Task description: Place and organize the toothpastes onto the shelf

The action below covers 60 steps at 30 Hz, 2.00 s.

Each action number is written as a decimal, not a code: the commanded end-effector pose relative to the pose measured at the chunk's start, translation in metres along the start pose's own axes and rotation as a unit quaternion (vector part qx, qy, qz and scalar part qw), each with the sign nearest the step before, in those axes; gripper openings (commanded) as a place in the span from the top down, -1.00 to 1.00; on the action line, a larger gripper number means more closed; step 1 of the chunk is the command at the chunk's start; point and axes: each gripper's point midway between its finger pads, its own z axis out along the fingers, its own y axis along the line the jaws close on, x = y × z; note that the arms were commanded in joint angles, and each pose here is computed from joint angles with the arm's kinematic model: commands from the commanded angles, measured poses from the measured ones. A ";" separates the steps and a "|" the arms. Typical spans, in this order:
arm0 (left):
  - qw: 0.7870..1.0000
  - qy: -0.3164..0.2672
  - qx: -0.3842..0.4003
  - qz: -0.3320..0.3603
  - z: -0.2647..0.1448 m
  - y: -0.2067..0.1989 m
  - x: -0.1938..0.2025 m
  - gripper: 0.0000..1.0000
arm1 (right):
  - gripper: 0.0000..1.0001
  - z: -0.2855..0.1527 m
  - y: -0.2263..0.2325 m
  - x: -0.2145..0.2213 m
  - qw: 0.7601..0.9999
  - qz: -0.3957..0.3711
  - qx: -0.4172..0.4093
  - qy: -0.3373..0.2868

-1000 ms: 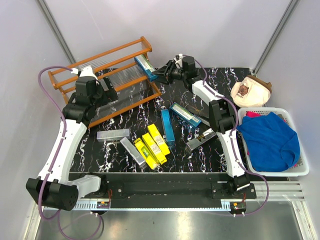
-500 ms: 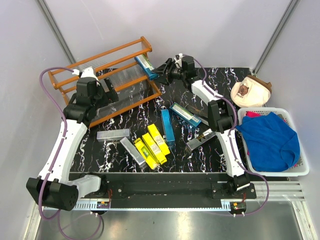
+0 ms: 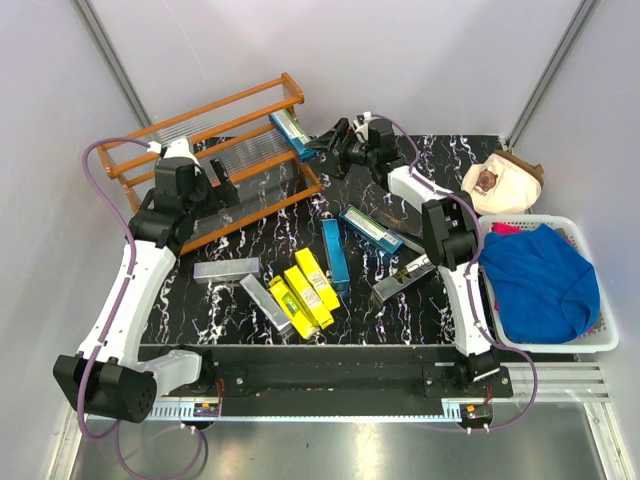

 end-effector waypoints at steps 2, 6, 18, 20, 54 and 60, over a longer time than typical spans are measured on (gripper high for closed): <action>0.999 -0.033 0.034 -0.009 -0.011 -0.013 -0.016 -0.98 | -1.00 -0.023 0.067 -0.011 0.996 -0.058 -0.061 -0.033; 0.998 -0.030 0.052 -0.004 -0.014 -0.019 -0.016 -0.98 | -0.99 -0.031 0.064 -0.011 0.996 -0.059 -0.051 -0.044; 0.994 0.020 0.104 0.037 0.006 -0.078 0.013 -0.98 | -0.99 -0.122 0.035 0.004 0.971 -0.134 0.147 -0.130; 0.991 0.038 0.117 0.046 0.014 -0.099 0.024 -0.98 | -0.96 -0.149 0.033 0.007 0.958 -0.145 0.195 -0.153; 0.932 0.308 0.130 0.137 0.116 -0.203 0.234 -0.71 | -0.95 -0.290 -0.034 0.088 0.887 -0.171 0.392 -0.174; 0.924 0.327 0.124 0.155 0.125 -0.202 0.258 -0.46 | -0.94 -0.287 -0.035 0.089 0.890 -0.168 0.389 -0.168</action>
